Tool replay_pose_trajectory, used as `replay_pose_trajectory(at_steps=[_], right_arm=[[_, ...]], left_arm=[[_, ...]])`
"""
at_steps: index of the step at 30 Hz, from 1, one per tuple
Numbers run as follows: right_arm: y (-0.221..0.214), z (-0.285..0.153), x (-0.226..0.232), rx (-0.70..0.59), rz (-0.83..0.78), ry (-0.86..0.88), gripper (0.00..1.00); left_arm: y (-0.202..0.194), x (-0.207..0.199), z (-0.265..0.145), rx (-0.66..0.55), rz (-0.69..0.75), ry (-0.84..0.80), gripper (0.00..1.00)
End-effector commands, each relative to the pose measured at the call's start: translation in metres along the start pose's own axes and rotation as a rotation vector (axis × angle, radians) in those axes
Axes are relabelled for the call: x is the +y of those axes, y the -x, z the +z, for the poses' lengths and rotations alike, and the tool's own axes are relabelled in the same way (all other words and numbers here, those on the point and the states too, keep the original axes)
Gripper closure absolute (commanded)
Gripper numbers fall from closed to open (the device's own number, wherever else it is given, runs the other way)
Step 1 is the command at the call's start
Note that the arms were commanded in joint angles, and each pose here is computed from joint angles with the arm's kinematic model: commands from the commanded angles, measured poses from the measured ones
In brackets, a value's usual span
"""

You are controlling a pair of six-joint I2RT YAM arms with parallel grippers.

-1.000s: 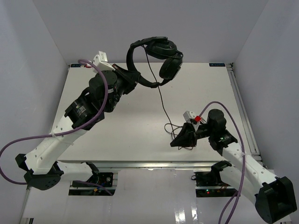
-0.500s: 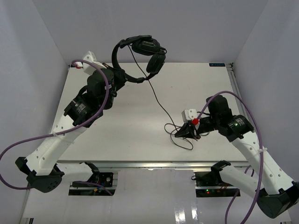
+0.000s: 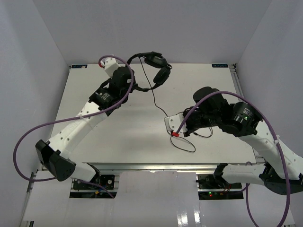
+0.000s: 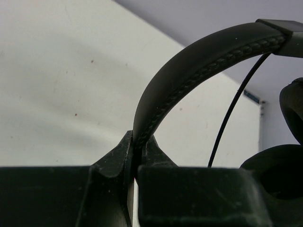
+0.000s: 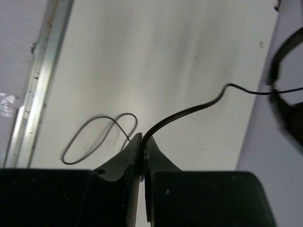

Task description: Wrap the headphones

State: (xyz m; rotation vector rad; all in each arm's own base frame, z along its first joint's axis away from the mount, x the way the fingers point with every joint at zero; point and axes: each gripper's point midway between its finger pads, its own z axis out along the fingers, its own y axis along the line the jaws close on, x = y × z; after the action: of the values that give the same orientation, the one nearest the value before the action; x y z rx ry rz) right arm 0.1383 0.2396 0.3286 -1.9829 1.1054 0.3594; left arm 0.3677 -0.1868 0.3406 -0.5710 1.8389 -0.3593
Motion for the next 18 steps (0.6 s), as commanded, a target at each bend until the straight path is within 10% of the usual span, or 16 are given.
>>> replay_pose_trajectory(at_steps=[1, 9, 18], right_arm=[[-0.01, -0.029, -0.067, 0.221, -0.094, -0.297, 0.92], [-0.011, -0.056, -0.137, 0.35, -0.313, -0.682, 0.92], [-0.015, -0.035, -0.155, 0.321, -0.298, -0.728, 0.92]], left_arm=[[-0.05, 0.007, 0.013, 0.14, 0.063, -0.013, 1.0], [-0.129, 0.024, 0.006, 0.396, 0.166, -0.097, 1.0], [-0.183, 0.024, -0.04, 0.614, 0.347, -0.315, 1.0]])
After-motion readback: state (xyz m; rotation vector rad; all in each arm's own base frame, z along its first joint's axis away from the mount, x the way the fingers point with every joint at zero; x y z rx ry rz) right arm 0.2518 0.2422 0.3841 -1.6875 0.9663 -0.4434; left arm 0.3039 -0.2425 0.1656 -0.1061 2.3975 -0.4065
